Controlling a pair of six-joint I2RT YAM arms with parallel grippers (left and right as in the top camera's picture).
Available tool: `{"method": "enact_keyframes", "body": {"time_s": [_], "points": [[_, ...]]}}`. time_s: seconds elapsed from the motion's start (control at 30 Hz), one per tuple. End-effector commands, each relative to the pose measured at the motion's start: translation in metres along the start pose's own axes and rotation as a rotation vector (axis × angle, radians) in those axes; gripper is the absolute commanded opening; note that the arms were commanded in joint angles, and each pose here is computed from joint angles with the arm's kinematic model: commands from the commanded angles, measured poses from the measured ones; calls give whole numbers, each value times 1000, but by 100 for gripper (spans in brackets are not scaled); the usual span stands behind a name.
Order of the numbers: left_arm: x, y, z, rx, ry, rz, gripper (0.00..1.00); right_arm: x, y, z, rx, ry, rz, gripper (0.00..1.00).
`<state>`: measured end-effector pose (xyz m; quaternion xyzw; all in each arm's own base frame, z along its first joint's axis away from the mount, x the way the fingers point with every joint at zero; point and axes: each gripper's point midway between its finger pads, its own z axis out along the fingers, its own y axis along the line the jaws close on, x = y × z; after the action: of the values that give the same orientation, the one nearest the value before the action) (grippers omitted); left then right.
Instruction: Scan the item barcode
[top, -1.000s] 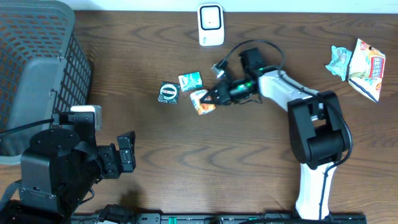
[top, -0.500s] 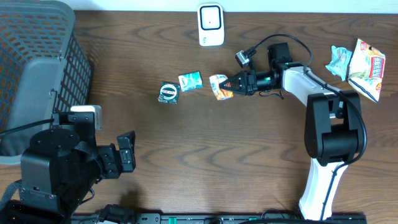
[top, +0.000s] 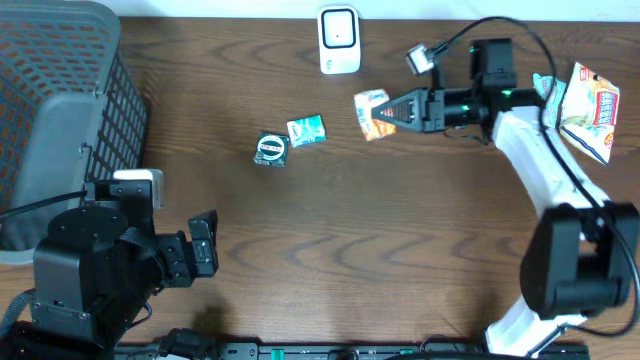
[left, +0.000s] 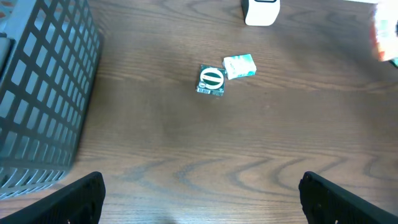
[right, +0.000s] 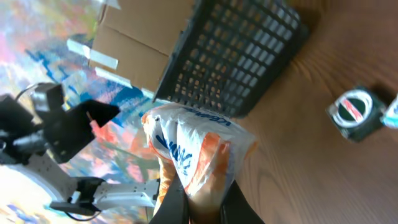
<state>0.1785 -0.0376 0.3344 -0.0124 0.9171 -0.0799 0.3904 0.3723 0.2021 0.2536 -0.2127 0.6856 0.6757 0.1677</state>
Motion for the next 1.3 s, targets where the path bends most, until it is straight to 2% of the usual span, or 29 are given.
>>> {"method": "enact_keyframes", "body": {"time_s": [0.0, 1.27], "points": [[-2, 0, -3, -2, -10, -15, 98, -2, 21, -2, -28, -1, -45, 1], [-2, 1, -3, -2, -10, -15, 98, -17, 13, -33, 18, -70, -88, 1]]}}
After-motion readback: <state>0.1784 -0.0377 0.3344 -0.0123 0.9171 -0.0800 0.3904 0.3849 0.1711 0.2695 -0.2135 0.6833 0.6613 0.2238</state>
